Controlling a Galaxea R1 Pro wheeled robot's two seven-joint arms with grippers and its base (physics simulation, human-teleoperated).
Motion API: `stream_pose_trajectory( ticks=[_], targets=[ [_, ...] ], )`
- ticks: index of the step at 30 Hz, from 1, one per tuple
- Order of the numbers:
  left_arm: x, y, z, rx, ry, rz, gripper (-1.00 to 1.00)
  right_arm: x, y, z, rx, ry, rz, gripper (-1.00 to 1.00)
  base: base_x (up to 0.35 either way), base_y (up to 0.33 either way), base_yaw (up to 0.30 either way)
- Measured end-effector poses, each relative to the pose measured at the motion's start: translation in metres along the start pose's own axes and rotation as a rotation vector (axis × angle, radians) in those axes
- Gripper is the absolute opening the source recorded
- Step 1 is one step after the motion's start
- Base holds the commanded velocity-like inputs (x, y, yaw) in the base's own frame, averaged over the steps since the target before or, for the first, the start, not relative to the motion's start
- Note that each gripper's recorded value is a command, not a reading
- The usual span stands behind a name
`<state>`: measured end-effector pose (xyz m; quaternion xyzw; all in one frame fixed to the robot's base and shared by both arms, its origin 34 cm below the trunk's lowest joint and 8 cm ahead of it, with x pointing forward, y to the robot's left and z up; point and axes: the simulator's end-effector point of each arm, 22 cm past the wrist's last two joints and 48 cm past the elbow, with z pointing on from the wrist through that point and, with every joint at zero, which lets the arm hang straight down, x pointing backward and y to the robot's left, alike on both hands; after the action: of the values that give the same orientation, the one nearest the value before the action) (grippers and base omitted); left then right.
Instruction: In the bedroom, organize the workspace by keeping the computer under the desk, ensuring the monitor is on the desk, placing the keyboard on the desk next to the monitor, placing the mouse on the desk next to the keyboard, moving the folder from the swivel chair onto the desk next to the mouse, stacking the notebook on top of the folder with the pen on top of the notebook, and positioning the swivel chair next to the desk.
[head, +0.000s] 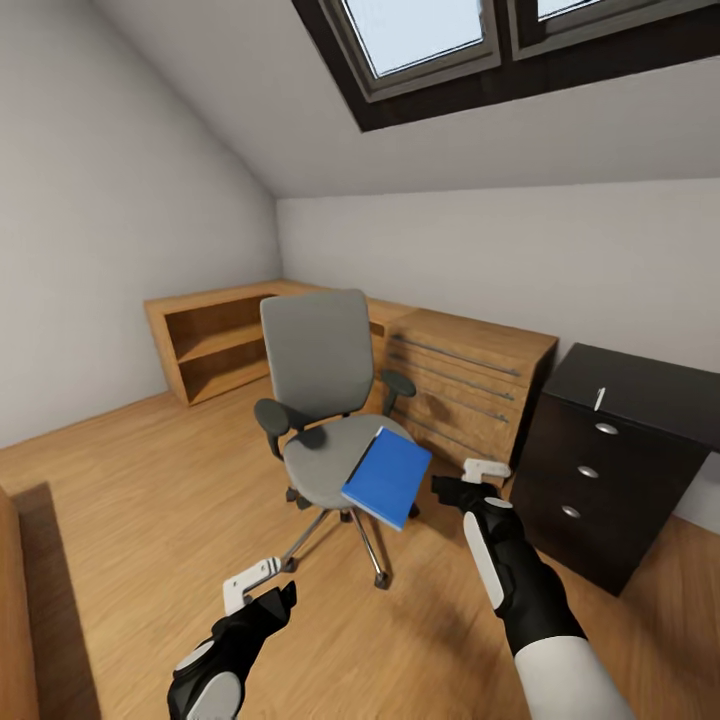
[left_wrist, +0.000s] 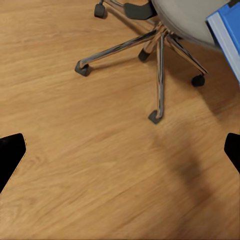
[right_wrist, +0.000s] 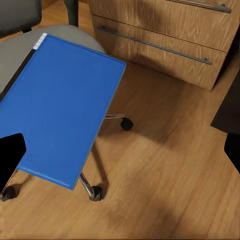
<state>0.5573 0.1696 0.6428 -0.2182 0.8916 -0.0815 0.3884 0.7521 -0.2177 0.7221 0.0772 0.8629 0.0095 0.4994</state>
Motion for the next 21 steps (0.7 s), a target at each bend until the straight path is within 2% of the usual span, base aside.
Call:
stream_pose_trajectory(
  ticks=[7, 10, 21],
  targets=[
    [0.009, 0.008, 0.009, -0.005, -0.003, -0.006, 1.0, 0.013, 0.004, 0.004, -0.03, 0.003, 0.032, 1.0, 0.0, 0.0, -0.001],
    [0.013, 0.011, 0.012, -0.007, -0.004, -0.007, 1.0, 0.01, 0.01, 0.003, -0.064, -0.009, 0.087, 1.0, 0.0, 0.0, 0.0],
    [0.03, 0.02, 0.025, -0.007, -0.005, -0.007, 1.0, 0.037, 0.005, 0.011, -0.099, 0.018, 0.155, 1.0, 0.0, 0.0, 0.0]
  ],
)
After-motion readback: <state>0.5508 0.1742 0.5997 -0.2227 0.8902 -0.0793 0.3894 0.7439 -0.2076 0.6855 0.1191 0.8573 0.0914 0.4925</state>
